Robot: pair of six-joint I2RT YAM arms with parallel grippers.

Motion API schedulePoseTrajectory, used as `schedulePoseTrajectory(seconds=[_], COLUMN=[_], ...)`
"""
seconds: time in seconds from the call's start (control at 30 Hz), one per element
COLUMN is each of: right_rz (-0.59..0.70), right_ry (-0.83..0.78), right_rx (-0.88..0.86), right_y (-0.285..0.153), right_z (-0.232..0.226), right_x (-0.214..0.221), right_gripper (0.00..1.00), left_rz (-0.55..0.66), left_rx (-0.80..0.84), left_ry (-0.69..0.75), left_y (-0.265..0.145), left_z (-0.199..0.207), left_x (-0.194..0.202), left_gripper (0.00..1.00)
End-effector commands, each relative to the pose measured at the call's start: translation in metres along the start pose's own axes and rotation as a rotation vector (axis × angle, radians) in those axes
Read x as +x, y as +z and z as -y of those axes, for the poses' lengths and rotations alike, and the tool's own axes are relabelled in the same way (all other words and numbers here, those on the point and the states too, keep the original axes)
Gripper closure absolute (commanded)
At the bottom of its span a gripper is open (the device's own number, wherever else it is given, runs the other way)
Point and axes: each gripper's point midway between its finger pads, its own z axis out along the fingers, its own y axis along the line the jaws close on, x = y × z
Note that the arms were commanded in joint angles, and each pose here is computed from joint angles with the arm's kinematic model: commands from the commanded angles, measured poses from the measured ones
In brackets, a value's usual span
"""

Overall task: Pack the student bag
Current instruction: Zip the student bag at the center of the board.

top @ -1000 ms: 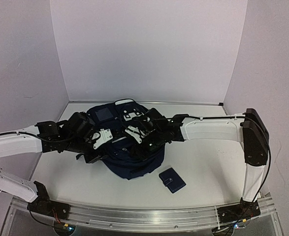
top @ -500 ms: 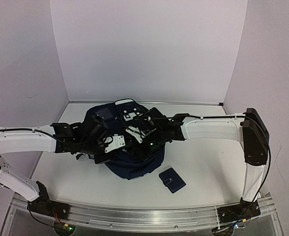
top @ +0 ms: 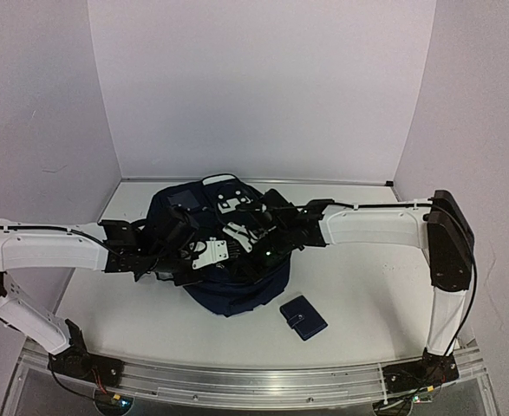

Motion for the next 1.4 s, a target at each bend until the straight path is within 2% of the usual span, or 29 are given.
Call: schedulePoseTrajectory(seconds=[0.0, 0.1, 0.77, 0.93, 1.1, 1.13, 1.17, 1.2, 1.27, 1.37], right_rz=[0.04, 0.038, -0.013, -0.004, -0.021, -0.022, -0.023, -0.024, -0.019, -0.008], right_ry=[-0.002, 0.014, 0.162, 0.194, 0.151, 0.132, 0.124, 0.12, 0.121, 0.123], right_rx=[-0.009, 0.015, 0.259, 0.184, 0.018, -0.011, -0.035, -0.06, -0.094, -0.129], right_y=[-0.017, -0.024, -0.084, -0.078, -0.053, -0.049, -0.046, -0.042, -0.039, -0.036], right_z=[-0.001, 0.01, 0.132, 0.119, 0.06, 0.046, 0.037, 0.028, 0.019, 0.013], right_x=[-0.014, -0.01, 0.059, 0.058, 0.052, 0.049, 0.046, 0.043, 0.035, 0.026], right_gripper=[1.0, 1.0, 1.0, 1.0, 1.0, 1.0, 1.0, 1.0, 1.0, 1.0], left_rz=[-0.017, -0.036, -0.217, -0.239, -0.186, -0.183, -0.162, -0.136, -0.075, -0.051], left_rx=[-0.069, -0.084, -0.192, -0.24, -0.26, -0.246, -0.217, -0.179, -0.143, -0.122], left_ry=[0.026, 0.021, -0.02, -0.084, -0.126, -0.131, -0.145, -0.157, -0.156, -0.091], left_y=[-0.003, -0.01, -0.048, -0.055, -0.061, -0.061, -0.063, -0.065, -0.071, -0.069], left_z=[-0.012, -0.013, -0.021, -0.04, -0.057, -0.057, -0.055, -0.052, -0.046, -0.026], left_x=[0.0, 0.009, 0.078, 0.102, 0.101, 0.098, 0.09, 0.081, 0.06, 0.039], left_gripper=[0.92, 0.99, 1.0, 1.0, 0.99, 0.97, 0.91, 0.8, 0.67, 0.61])
